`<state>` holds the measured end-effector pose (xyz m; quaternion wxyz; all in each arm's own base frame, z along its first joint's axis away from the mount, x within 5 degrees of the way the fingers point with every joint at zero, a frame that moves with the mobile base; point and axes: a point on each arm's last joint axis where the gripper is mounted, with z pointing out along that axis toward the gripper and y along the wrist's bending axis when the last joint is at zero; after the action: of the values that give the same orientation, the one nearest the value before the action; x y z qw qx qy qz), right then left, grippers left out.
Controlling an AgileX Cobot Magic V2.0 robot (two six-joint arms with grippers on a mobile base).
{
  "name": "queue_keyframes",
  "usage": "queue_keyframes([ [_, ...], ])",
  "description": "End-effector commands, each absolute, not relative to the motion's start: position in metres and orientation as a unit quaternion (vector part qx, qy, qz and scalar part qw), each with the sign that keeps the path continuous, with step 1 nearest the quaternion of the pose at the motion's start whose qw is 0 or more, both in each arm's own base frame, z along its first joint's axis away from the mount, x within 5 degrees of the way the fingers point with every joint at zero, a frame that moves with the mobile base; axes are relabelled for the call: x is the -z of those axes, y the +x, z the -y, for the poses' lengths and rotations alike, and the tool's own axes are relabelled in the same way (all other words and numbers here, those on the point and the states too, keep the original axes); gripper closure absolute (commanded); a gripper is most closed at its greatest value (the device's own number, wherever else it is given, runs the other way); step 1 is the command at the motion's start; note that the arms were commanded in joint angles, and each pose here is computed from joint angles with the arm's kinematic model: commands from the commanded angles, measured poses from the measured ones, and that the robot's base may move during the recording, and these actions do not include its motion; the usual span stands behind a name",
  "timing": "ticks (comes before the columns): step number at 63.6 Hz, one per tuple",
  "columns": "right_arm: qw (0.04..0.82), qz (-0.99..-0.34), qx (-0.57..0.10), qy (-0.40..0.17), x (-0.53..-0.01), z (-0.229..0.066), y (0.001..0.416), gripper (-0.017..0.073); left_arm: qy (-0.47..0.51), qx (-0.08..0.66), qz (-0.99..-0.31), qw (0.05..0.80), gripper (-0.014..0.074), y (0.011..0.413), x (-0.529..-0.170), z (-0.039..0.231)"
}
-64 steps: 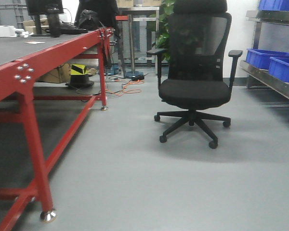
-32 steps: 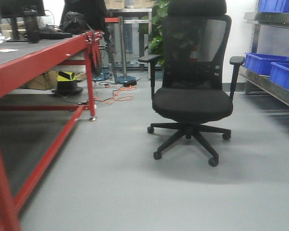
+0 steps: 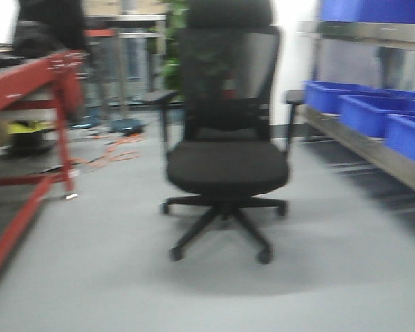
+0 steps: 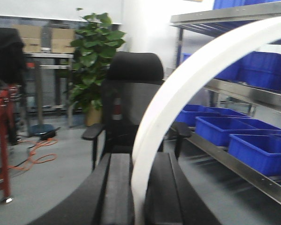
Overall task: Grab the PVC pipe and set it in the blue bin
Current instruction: 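Carry the clamp in both grippers while driving toward the blue bin shelf, then drive up to the shelf and bring the clamp over a blue bin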
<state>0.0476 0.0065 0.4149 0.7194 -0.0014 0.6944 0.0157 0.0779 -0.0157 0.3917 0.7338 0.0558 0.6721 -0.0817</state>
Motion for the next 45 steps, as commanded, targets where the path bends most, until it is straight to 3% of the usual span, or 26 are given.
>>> queue_keyframes([
  [1, 0.729, -0.684, -0.012, -0.001, -0.4178, -0.0059, 0.0476, 0.0722, 0.055, 0.085, -0.66, 0.744, 0.0704, 0.0754, -0.3954, 0.0155],
  [45, 0.729, -0.684, -0.012, -0.001, -0.4178, -0.0059, 0.0476, 0.0722, 0.055, 0.085, -0.66, 0.744, 0.0704, 0.0754, -0.3954, 0.0155],
])
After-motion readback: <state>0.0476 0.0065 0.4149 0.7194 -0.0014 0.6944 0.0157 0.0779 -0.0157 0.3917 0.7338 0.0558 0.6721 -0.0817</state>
